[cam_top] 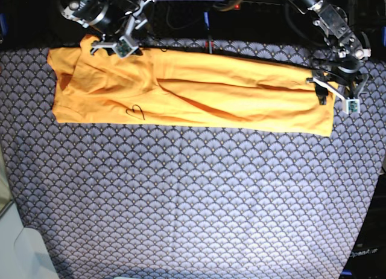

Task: Fold the T-shirt properly
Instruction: 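Move the right gripper back to the corner of the strip's end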

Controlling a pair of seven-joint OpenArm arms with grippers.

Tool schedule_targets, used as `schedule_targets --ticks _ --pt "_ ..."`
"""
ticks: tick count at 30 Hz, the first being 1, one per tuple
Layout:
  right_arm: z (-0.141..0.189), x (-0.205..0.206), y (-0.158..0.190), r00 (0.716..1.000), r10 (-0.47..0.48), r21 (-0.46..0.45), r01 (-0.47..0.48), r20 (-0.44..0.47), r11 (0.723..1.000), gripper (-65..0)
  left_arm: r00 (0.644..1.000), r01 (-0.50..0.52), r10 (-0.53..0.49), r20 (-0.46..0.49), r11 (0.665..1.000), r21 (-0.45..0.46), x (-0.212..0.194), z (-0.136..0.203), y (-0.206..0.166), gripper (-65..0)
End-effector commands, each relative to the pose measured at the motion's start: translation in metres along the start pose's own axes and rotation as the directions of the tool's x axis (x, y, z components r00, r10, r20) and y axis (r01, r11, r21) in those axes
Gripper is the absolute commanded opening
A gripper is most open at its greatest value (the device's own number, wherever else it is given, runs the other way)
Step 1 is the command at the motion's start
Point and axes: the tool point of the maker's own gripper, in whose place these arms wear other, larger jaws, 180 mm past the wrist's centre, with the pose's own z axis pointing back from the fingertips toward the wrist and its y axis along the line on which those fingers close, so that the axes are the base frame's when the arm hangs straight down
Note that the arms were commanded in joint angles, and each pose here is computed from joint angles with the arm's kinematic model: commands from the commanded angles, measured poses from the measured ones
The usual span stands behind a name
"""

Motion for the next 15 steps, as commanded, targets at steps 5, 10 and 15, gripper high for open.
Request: schedule_targets --ticks 5,10,15 --pt "0.015 0.006 -0.030 0.999 -0.003 -0.086 0.006 0.036 0.996 -34.0 0.999 0.002 -0.003 0.054 1.000 0.010 0.016 0.001 0.004 -22.9" --pt "0.035 0.003 -0.077 0.999 -0.006 -0.219 0.013 0.033 0.976 -34.0 0.998 0.001 -0.002 0.055 1.000 0.009 0.016 0.001 0.004 -22.9" --pt "0.056 0.000 -0.114 1.000 -0.001 -0.324 0.008 0.022 0.946 -34.0 0.998 0.001 -0.002 0.055 1.000 0.009 0.016 0.001 0.004 -22.9"
